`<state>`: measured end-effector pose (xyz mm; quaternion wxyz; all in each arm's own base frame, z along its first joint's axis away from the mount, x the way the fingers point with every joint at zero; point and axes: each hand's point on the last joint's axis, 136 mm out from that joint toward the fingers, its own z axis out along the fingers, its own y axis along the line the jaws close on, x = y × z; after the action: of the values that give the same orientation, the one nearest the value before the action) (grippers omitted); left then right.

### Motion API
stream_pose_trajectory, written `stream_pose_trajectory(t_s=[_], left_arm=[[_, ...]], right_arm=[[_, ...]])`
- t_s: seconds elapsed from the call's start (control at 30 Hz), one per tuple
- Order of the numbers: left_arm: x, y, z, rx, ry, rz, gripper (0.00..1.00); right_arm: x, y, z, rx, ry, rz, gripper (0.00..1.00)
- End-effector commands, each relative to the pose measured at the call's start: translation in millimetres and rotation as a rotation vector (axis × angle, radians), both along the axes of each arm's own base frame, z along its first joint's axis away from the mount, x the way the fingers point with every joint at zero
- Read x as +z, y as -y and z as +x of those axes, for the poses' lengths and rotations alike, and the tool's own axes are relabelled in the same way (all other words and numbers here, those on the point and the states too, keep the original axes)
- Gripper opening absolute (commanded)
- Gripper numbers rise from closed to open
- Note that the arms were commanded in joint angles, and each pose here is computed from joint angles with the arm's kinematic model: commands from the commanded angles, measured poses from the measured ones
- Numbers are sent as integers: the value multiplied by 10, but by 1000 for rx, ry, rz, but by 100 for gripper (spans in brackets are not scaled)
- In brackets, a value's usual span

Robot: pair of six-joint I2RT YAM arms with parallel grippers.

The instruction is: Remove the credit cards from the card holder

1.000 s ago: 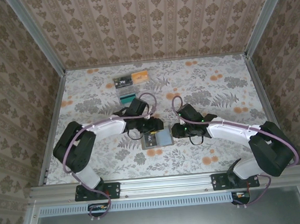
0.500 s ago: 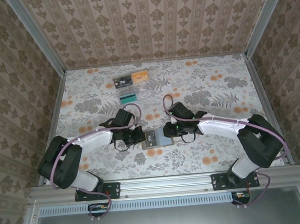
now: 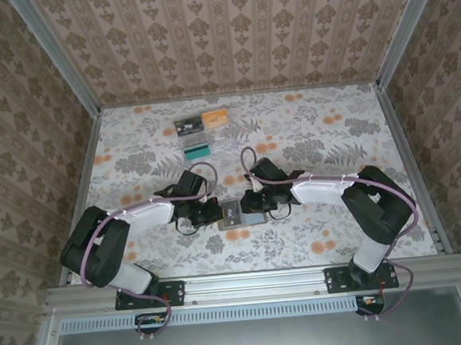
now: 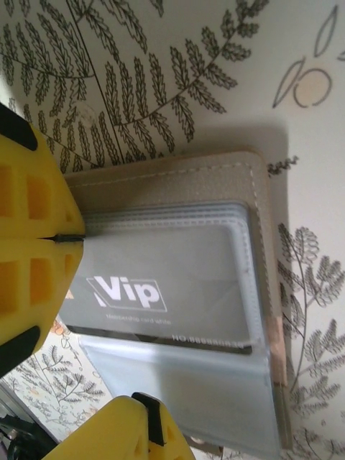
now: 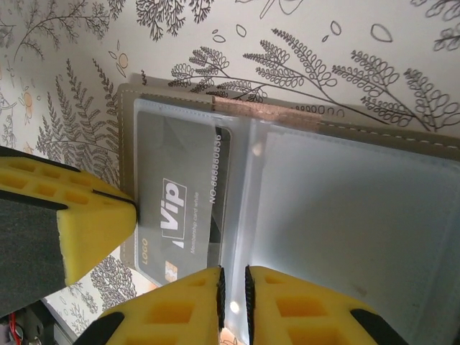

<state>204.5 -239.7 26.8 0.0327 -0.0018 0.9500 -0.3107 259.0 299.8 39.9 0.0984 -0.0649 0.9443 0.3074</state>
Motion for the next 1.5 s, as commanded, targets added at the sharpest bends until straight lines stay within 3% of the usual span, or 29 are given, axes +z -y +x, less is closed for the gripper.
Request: stream_pose_trajectory(t_s=[0.0,0.77,0.83,0.9,0.97,1.43,1.47], left_arm=[[-89,-41,-32,6,-18,12,0],[-104,-4,-50,4,-24,1,0],[-110,0,-53,2,-26,2,0],[-110,1,-52,2,-27,3,0],[-106,-11,-45,4,-23,8,0],[-96,-65,-23,10,-23,19,0],[-99,-59,-19,10,-24,17,0]], right_arm=[[77,-165,26,12,-17,57,19],[-117,-258,-37,35,-87,65,21],[-109,-267,-42,39,-88,70,17],[-90,-255,-46,38,-85,73,5],[-70,-227,-42,31,-81,73,0],[-72,29,-67,-11,-88,75,0],[-70,16,-58,-12,-88,81,6]])
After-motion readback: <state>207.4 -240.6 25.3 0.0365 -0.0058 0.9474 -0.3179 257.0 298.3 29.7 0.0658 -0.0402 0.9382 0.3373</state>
